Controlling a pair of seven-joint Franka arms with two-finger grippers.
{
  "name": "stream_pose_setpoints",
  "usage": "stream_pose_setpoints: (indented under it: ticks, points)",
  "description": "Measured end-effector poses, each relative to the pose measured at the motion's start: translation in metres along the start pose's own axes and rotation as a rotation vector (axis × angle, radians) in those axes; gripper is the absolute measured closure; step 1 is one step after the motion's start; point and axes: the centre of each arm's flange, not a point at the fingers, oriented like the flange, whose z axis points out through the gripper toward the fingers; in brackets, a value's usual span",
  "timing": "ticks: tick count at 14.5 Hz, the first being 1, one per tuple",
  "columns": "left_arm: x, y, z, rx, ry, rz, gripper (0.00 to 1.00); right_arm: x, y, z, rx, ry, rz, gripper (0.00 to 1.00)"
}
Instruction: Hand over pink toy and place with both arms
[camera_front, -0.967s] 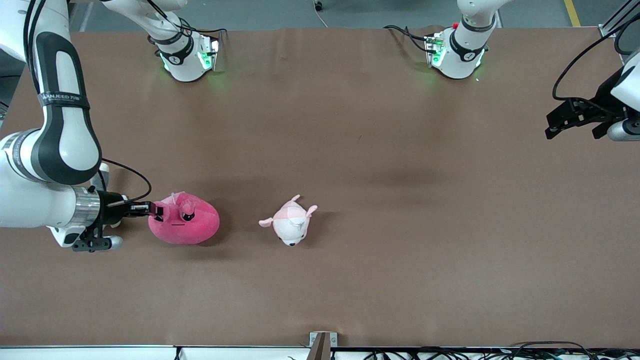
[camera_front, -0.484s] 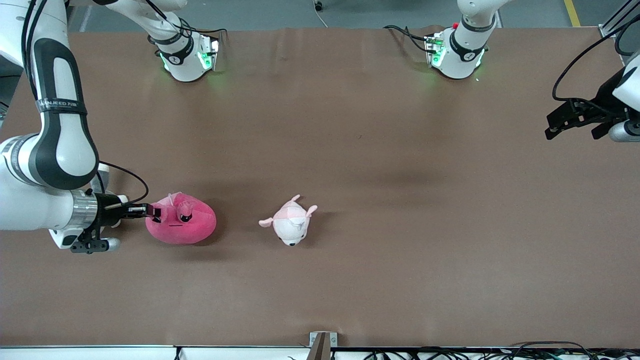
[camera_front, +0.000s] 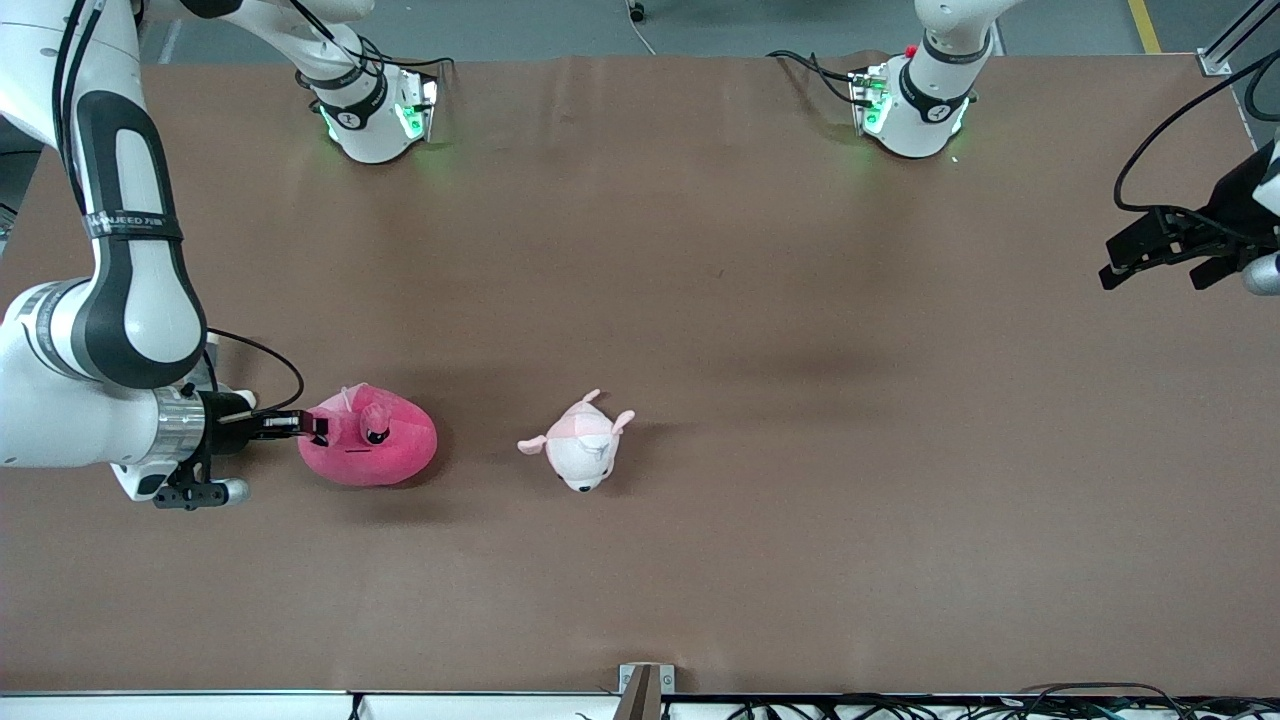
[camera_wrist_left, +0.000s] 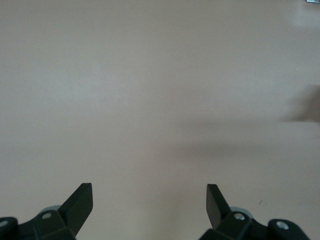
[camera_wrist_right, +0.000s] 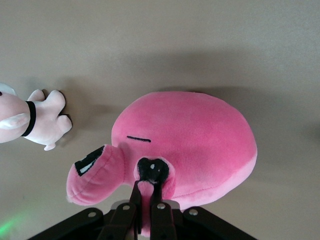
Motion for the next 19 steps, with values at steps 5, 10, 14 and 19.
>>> stream_pose_setpoints:
  ticks: [5,10,14,19]
  points:
    - [0.003,-0.002,0.000,-0.005,0.002,-0.001,0.00,0.001,-0.005,0.001,0.034,0.004,0.001,0.91]
    - [0.005,-0.018,0.003,-0.005,-0.003,-0.030,0.00,0.002,-0.005,0.006,0.036,-0.005,0.001,0.91]
    - [0.006,-0.016,0.006,-0.003,-0.007,-0.027,0.00,0.004,-0.002,0.017,0.037,-0.020,0.005,0.81]
    - [0.006,-0.002,0.006,0.003,-0.007,-0.007,0.00,0.004,0.001,0.009,-0.046,-0.019,-0.023,0.32]
